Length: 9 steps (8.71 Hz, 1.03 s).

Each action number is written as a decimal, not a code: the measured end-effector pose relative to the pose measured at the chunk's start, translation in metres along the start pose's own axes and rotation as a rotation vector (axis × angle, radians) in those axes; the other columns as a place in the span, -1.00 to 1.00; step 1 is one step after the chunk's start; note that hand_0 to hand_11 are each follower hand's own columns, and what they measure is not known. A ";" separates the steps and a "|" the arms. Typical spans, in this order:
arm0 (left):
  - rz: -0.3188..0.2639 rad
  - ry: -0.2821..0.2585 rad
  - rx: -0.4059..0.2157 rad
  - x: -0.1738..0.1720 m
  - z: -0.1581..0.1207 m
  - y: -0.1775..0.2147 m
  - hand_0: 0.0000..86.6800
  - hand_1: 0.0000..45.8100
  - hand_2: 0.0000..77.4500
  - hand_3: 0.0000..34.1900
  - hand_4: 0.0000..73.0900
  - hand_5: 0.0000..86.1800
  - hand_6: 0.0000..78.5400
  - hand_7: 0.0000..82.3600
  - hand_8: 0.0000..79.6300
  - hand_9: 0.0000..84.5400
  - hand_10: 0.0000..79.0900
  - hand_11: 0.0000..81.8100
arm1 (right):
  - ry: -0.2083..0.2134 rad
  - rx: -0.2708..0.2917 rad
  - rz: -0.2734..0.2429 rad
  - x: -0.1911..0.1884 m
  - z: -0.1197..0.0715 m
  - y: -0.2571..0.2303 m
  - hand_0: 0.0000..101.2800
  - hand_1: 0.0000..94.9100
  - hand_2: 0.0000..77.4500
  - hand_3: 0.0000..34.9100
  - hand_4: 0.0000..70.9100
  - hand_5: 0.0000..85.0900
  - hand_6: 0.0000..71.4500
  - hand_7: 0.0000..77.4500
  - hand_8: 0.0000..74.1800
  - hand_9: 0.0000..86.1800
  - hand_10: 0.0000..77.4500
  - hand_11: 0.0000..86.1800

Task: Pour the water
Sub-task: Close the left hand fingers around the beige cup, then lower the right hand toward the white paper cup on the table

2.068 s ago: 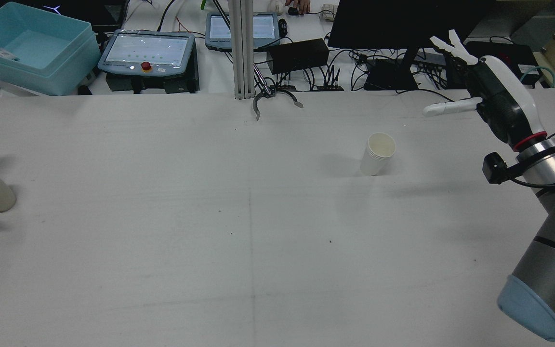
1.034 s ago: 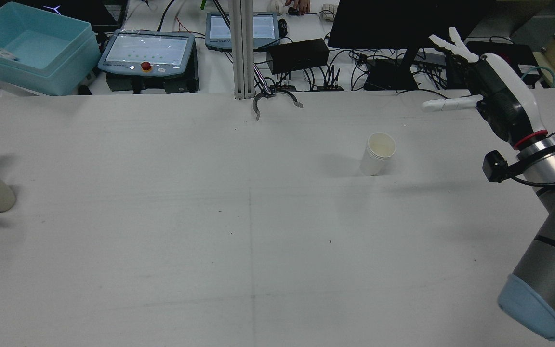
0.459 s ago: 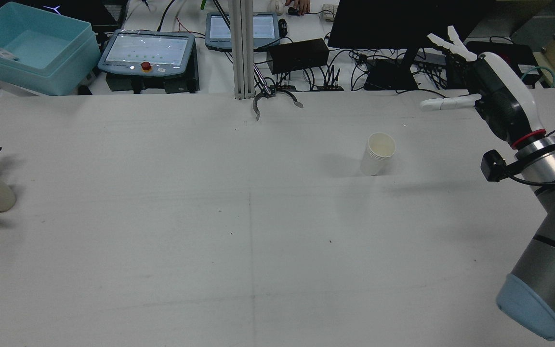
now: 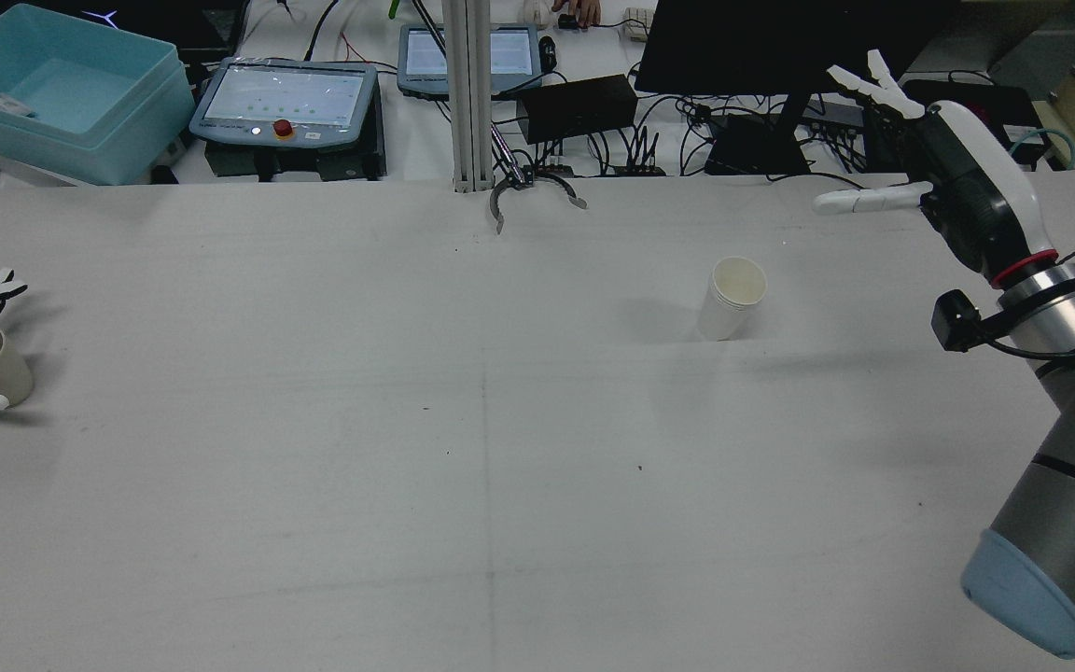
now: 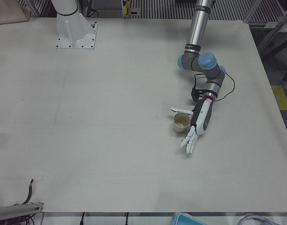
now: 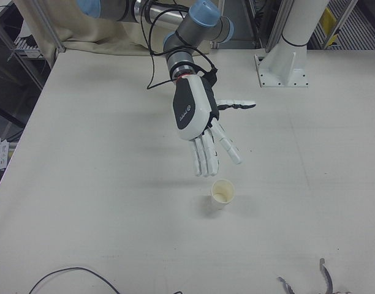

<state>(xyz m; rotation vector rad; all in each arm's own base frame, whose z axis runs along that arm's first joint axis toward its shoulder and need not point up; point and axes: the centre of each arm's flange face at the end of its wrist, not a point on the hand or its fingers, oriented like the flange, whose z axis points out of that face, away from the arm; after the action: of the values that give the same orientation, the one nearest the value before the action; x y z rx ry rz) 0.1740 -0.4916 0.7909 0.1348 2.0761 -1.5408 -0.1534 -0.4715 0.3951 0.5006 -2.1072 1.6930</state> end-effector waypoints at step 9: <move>-0.078 -0.029 0.093 0.007 -0.010 -0.003 0.25 -0.24 -0.06 -1.00 -0.28 0.28 -0.93 -0.80 -0.93 -0.91 -0.83 -0.67 | -0.009 -0.009 0.009 -0.005 -0.001 0.004 -0.11 -0.78 -0.92 -1.00 -0.92 -0.94 -0.98 -0.97 -0.99 -0.99 -0.99 -0.97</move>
<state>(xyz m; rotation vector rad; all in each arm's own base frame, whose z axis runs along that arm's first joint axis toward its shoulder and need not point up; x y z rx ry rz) 0.1631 -0.4853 0.7918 0.0661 2.0095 -1.6761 -0.1512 -0.4697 0.3893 0.4978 -2.1249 1.6888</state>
